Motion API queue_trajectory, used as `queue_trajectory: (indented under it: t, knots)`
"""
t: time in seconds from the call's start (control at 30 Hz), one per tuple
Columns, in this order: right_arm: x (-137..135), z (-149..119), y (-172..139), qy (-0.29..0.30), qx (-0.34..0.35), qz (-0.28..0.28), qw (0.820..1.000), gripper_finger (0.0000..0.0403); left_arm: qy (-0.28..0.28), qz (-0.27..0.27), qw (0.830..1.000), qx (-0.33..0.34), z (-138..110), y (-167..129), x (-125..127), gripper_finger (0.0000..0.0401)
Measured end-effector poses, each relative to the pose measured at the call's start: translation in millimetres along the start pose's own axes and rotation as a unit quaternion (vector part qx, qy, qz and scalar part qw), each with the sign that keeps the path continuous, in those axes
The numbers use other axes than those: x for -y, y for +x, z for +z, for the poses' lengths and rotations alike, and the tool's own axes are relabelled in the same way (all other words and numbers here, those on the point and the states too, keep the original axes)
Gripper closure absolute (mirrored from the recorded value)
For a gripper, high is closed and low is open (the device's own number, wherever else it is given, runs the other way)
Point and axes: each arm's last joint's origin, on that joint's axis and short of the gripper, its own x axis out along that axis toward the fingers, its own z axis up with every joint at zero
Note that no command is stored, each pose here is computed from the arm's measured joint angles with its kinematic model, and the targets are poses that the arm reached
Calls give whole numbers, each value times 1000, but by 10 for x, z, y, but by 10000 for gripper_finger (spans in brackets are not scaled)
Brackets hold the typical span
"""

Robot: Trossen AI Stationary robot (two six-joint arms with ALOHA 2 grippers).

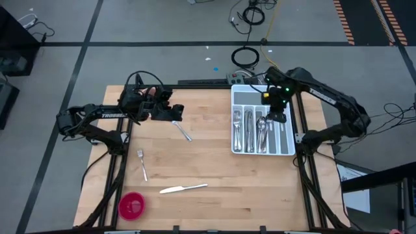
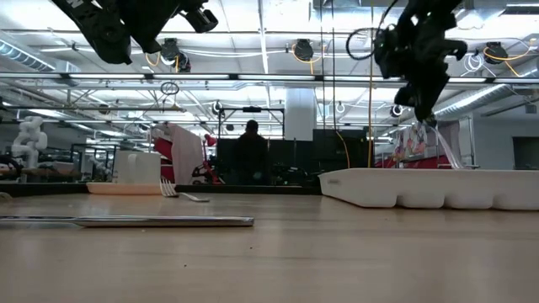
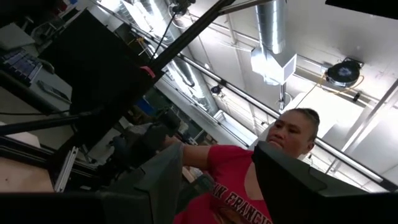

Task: Sort silverware
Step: Put the silver spoon into the white silverware tray

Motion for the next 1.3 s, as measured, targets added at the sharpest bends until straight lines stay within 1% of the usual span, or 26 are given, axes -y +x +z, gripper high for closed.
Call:
queue_trajectory:
  t: [0.13,0.27,0.47,0.67,0.93,1.3]
  knots:
    - [153,39,123,1,-19,17,1000,403,0,0,1000,0,0,0,0,200]
    - [287,93,224,0,-6,35,999,403,0,0,1000,0,0,0,1,200]
    - [409,142,360,-8,-11,51,999,403,0,0,1000,0,0,0,0,200]
    - [550,160,464,0,-2,67,998,403,0,0,1000,0,1,0,1,200]
    - [723,130,654,14,-30,99,995,403,-1,0,1000,-3,0,0,1,200]
    - [858,135,928,18,-66,134,989,403,-1,0,1000,-9,-4,0,1,200]
